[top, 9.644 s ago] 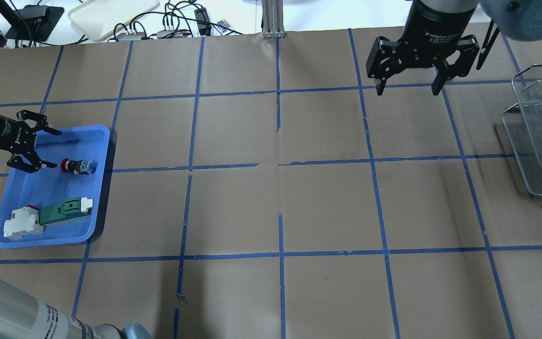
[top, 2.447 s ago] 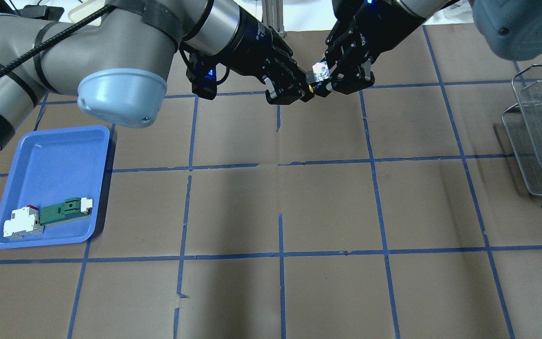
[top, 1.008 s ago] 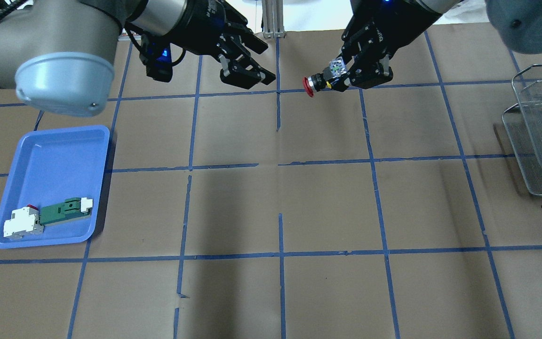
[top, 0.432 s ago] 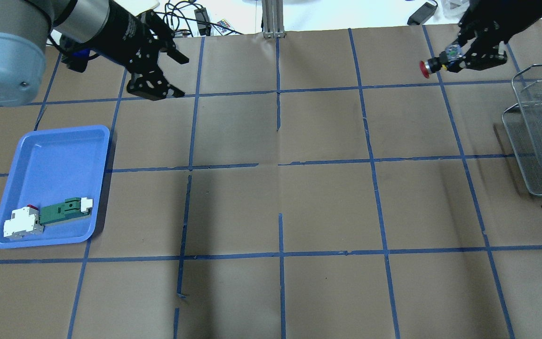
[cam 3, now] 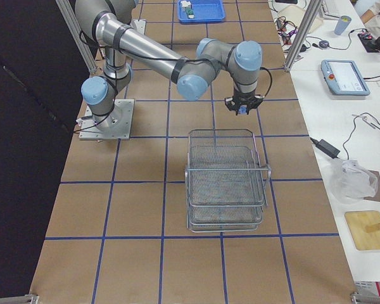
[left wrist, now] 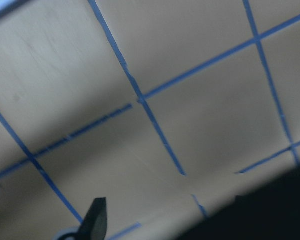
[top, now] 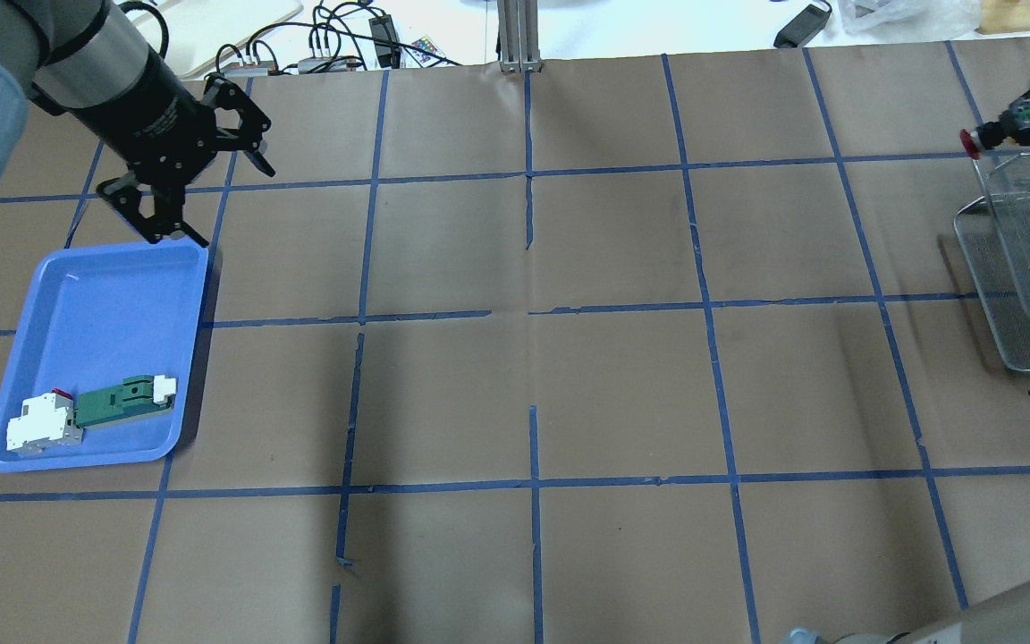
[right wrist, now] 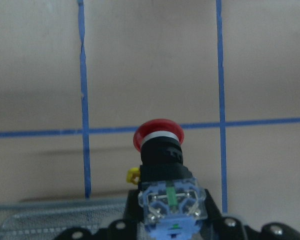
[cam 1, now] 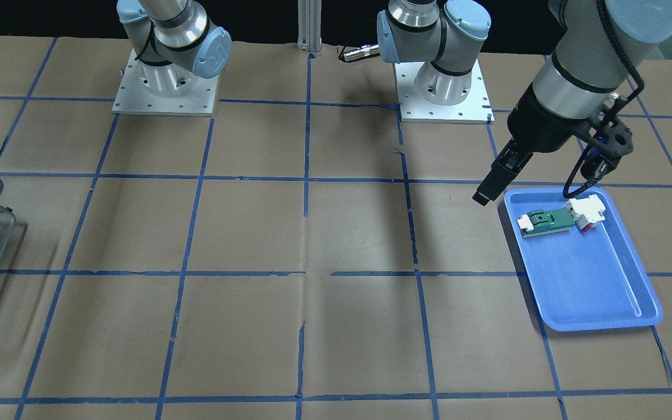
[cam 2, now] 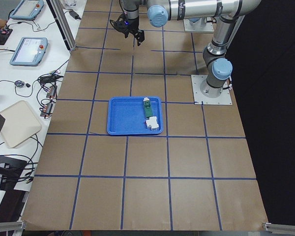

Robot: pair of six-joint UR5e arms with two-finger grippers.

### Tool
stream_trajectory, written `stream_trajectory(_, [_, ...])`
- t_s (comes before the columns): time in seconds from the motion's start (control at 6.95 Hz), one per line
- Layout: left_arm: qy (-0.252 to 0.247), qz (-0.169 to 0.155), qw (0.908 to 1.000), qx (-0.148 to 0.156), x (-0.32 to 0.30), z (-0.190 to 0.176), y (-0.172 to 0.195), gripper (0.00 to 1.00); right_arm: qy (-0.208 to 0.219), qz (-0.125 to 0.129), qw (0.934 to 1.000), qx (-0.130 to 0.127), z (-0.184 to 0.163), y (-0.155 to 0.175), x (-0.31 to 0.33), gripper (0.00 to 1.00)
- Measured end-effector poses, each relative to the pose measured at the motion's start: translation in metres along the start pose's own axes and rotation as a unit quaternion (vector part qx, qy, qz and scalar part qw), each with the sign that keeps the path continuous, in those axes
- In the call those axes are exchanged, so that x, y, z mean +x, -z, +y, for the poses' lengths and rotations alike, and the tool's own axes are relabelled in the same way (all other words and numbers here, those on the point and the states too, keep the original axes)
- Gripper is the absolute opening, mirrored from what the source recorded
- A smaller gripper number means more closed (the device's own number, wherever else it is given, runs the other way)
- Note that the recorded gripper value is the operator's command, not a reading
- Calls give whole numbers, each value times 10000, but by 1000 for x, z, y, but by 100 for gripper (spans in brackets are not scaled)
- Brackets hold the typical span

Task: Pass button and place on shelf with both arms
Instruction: 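Carry the button into the mesh basket with the right gripper while the left returns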

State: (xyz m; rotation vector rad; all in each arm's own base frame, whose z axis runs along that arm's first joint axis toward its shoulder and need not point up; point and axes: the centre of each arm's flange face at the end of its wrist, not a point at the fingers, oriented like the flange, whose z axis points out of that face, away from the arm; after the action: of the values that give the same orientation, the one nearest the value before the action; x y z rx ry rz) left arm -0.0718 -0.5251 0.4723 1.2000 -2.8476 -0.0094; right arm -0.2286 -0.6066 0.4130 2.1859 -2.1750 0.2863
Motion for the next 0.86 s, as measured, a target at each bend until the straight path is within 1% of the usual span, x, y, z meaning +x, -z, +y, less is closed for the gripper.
stream_trajectory(0.14, [-677,-137,9976,67,-12,-1,9,100,-41,-54,10000,-12,33,-4,-9,22])
stream_trajectory(0.29, [-1476,-249,9887,-50,-22,8,16,100,-128,-212,9997,-4,51,-10,-18,33])
stream_trajectory(0.43, [-2339,-318,9715,-193,-30,20,21,100,-208,-454,9987,-33,60,-14,-27,40])
stream_trajectory(0.58, [-2890,-384,9560,-320,-36,27,23,100,-264,-615,9977,-72,65,-17,-32,46])
stream_trajectory(0.72, [-3115,-451,9480,-475,-39,29,17,100,-307,-689,9971,-80,70,-19,-36,52])
stream_trajectory(0.86, [-3204,-489,9444,-559,-41,31,12,100,-335,-727,9968,-68,72,-20,-38,100])
